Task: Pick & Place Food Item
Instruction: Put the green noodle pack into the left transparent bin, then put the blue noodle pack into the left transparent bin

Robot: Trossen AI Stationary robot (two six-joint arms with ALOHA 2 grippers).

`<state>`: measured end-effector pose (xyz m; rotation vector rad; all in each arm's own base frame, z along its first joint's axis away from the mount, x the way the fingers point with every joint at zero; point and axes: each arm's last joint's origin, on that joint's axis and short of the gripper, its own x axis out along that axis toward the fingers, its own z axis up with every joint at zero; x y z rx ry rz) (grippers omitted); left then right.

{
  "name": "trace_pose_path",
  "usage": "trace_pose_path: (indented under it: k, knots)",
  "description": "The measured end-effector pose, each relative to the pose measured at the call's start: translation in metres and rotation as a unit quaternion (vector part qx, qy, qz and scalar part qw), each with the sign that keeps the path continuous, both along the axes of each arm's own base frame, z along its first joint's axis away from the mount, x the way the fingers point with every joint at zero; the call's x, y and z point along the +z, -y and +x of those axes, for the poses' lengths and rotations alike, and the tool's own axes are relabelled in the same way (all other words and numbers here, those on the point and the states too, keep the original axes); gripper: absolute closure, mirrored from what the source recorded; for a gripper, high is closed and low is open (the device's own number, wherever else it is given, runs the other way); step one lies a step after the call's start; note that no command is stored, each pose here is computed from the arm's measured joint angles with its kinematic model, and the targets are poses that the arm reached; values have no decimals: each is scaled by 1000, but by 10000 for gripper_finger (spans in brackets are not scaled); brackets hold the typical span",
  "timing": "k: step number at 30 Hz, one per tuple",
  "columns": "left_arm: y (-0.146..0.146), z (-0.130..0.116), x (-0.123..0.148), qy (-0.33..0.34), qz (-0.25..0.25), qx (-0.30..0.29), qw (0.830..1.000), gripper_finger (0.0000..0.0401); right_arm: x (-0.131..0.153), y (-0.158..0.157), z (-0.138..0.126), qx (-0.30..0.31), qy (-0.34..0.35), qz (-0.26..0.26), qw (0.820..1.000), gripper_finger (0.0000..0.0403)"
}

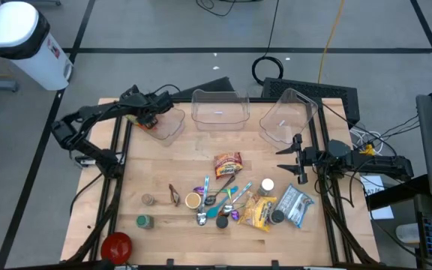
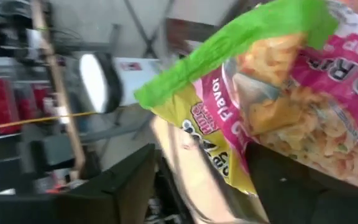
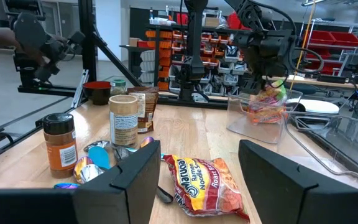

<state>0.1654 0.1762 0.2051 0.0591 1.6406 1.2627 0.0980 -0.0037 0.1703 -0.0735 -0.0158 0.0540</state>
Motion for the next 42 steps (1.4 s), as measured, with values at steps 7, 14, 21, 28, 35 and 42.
trace_pose_path:
  k: [7,14,21,28,35,42]
  knots:
    - [12,-5,22,118,-16,-1,993,89,0,0,0,0,0,0,1000,193]
    - [29,-24,61,209,56,-2,976,86,0,0,0,0,0,0,1000,193]
    - [53,-41,97,409,58,-29,910,86,0,0,0,0,0,0,1000,193]
    - [76,-40,124,624,-16,-103,775,86,0,0,0,0,0,0,1000,193]
    - [116,-7,95,696,-59,-269,663,86,0,0,0,0,0,0,1000,193]
    - [153,8,73,708,-39,-383,591,86,0,0,0,0,0,0,1000,193]
